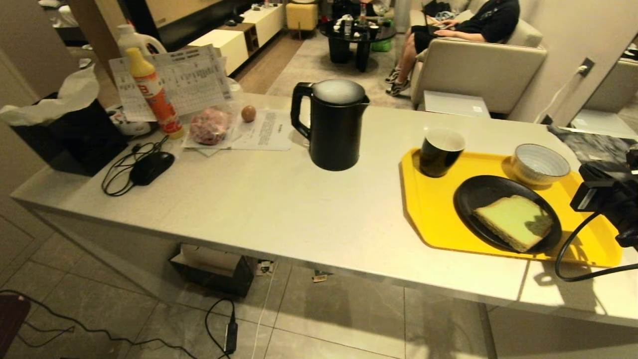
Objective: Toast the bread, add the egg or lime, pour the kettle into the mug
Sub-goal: Pick up the egg
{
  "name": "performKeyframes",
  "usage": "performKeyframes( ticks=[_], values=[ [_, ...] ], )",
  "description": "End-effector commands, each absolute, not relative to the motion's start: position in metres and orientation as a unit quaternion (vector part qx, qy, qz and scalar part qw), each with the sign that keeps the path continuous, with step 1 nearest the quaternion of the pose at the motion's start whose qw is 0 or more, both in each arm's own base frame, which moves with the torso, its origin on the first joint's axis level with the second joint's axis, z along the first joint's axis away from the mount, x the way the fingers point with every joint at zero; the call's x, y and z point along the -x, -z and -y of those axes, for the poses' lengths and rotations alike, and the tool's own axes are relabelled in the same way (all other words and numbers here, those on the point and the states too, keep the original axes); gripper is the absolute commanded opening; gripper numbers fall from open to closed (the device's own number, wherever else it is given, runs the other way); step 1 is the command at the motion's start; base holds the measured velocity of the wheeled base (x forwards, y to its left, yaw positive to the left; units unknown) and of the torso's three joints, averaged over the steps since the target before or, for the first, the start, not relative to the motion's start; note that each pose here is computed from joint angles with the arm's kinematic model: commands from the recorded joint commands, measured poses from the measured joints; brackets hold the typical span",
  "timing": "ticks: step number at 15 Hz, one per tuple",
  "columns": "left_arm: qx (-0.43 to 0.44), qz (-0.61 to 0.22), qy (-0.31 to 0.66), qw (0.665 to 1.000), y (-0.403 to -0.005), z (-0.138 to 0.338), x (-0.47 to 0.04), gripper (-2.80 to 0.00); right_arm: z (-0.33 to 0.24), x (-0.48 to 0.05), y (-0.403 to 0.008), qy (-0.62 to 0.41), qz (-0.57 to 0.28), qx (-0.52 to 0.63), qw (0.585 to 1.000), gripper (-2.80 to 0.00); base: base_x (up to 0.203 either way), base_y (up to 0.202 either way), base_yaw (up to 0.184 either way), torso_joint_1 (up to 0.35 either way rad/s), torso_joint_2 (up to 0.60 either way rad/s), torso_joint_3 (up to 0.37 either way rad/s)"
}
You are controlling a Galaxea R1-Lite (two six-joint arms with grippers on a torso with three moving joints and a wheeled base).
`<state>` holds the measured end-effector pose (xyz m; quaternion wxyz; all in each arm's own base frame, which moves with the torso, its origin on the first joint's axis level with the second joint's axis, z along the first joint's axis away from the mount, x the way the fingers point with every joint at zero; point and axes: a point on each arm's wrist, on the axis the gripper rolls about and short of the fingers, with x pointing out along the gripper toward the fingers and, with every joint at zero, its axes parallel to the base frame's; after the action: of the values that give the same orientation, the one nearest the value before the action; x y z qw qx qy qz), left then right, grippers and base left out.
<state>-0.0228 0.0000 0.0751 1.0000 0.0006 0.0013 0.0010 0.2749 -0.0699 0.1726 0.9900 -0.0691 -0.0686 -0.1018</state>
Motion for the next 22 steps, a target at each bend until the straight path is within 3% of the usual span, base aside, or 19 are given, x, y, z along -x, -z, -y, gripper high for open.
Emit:
performKeyframes(
  ticks=[1, 5, 16, 22],
  values=[
    [-0.001, -0.001, -0.001, 1.0, -0.075, 0.0, 0.023, -2.8, 0.071, -0.275, -0.175, 0.103, 0.076, 0.071, 0.989, -2.8, -0.001, -0.01, 0.166, 0.002, -0.01, 0.002],
    [-0.001, -0.001, -0.002, 1.0, -0.075, 0.0, 0.023, -2.8, 0.071, -0.275, -0.176, 0.093, 0.078, 0.072, 0.99, -2.8, 0.0, -0.007, 0.137, 0.003, 0.0, 0.002],
    [-0.001, -0.001, -0.001, 1.0, -0.075, 0.0, 0.023, -2.8, 0.078, -0.272, -0.179, 0.088, 0.07, 0.06, 0.992, -2.8, 0.0, 0.0, 0.0, 0.0, 0.0, 0.0],
    [-0.001, -0.001, -0.001, 1.0, -0.075, 0.0, 0.023, -2.8, 0.084, -0.27, -0.179, 0.08, 0.07, 0.063, 0.992, -2.8, 0.004, 0.007, -0.168, 0.004, 0.0, 0.0]
  ],
)
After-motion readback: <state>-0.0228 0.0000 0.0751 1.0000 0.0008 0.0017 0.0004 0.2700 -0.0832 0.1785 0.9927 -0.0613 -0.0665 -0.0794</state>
